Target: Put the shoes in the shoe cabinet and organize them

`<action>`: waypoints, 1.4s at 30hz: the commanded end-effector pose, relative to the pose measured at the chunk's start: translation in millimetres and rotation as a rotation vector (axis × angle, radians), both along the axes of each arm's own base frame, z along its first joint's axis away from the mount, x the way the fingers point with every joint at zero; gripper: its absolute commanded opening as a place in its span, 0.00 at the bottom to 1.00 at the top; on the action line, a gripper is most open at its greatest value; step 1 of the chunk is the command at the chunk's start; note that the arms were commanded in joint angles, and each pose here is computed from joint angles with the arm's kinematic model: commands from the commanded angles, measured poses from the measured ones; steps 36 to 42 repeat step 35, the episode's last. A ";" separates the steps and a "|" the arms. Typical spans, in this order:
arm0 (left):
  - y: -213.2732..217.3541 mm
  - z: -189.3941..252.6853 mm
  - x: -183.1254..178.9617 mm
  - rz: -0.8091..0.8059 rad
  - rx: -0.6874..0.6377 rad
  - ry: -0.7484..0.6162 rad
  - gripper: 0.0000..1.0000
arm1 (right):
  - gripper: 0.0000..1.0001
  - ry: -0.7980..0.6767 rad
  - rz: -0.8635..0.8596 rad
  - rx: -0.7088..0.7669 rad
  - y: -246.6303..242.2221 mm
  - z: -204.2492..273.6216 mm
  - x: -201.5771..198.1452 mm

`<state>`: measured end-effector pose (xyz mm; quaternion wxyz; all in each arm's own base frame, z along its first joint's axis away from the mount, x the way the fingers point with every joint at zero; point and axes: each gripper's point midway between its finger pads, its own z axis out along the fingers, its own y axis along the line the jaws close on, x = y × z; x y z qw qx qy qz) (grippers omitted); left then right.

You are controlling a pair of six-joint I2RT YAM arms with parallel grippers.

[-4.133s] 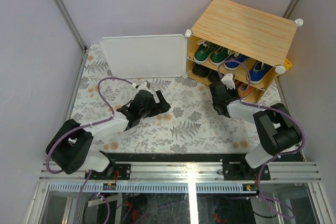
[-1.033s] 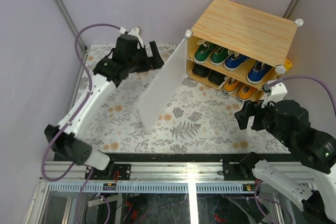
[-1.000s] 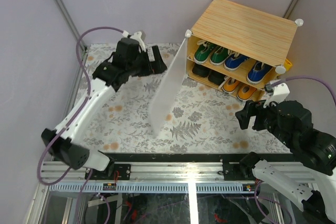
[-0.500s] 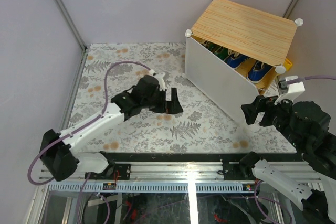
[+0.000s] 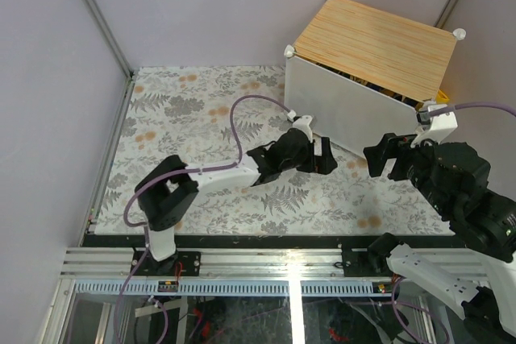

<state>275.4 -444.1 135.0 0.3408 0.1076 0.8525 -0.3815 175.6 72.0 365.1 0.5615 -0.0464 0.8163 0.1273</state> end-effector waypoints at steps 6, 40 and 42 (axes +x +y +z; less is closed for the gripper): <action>-4.4 32.2 27.9 0.099 -0.078 -0.101 1.00 | 0.89 0.026 -0.016 -0.056 15.0 -28.8 28.3; 263.8 84.3 -50.8 0.452 0.330 -0.209 1.00 | 1.00 0.143 -0.074 -0.063 45.8 -133.8 70.9; 263.8 84.3 -50.8 0.452 0.330 -0.209 1.00 | 1.00 0.143 -0.074 -0.063 45.8 -133.8 70.9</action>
